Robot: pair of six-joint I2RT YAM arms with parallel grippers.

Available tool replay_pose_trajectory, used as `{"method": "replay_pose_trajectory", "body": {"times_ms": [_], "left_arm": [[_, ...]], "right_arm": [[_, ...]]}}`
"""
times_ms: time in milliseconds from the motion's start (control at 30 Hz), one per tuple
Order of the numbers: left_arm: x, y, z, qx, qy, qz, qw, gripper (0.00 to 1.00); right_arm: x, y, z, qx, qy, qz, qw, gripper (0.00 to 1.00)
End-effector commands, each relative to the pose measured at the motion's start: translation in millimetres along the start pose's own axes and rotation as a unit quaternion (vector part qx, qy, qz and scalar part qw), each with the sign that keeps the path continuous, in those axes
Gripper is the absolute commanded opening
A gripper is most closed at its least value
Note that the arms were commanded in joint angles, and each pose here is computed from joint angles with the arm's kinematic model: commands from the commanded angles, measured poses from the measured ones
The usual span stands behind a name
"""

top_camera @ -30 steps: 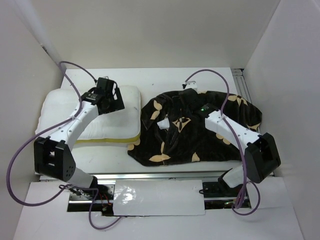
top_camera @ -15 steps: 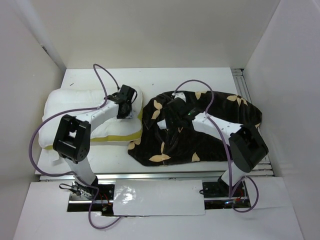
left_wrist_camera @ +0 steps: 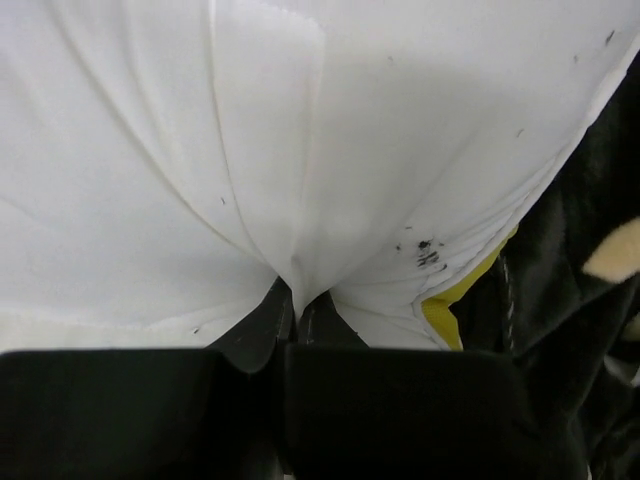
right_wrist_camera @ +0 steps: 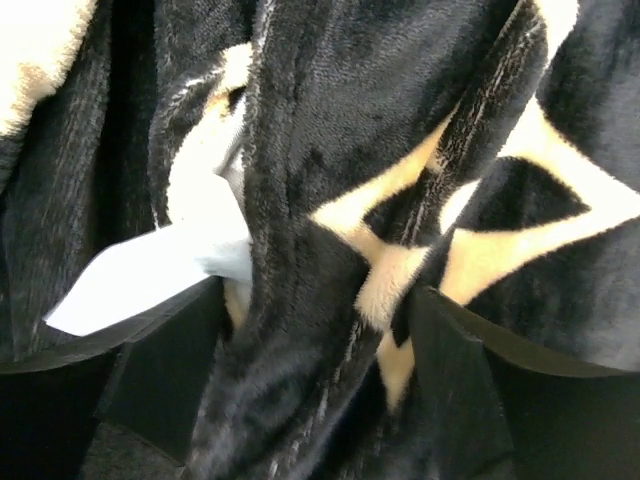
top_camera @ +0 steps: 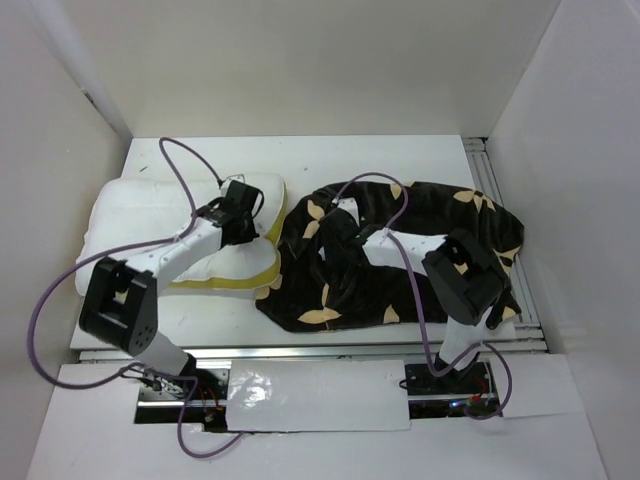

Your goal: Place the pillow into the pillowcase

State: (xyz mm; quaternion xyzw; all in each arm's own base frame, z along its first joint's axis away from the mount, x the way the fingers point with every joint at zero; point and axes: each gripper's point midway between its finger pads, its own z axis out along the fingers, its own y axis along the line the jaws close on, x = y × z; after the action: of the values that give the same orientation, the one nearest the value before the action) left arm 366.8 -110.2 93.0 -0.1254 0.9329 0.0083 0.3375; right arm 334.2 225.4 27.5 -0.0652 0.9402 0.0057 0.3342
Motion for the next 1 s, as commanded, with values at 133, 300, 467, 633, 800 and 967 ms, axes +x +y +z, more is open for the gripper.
{"method": "replay_pose_trajectory", "body": {"times_ms": [133, 300, 467, 633, 800, 967], "left_arm": [[-27.3, 16.1, -71.5, 0.031, -0.093, -0.051, 0.994, 0.00], [-41.6, 9.2, -102.8, 0.069, -0.137, -0.045, 0.987, 0.00], [-47.9, -5.1, -118.9, 0.096, -0.155, -0.034, 0.983, 0.00], [-44.8, -12.5, -137.0, 0.115, -0.162, -0.029, 0.980, 0.00], [-42.4, -19.1, -145.3, 0.128, -0.171, -0.020, 0.977, 0.00], [-37.8, -22.0, -146.0, 0.133, -0.164, -0.018, 0.977, 0.00]], "right_arm": [[-31.6, -7.2, -8.4, 0.091, -0.063, 0.044, 0.993, 0.50], [-37.9, -9.9, -30.2, 0.109, -0.074, 0.035, 0.991, 0.61], [-33.8, -8.5, -32.1, 0.095, -0.074, 0.044, 0.992, 0.51], [-29.8, -20.9, -23.0, 0.110, -0.059, 0.051, 0.991, 0.10], [-42.6, -10.7, -28.1, 0.069, -0.073, 0.049, 0.994, 0.12], [-47.3, 4.3, -28.7, -0.002, -0.075, 0.065, 0.995, 0.20]]}}
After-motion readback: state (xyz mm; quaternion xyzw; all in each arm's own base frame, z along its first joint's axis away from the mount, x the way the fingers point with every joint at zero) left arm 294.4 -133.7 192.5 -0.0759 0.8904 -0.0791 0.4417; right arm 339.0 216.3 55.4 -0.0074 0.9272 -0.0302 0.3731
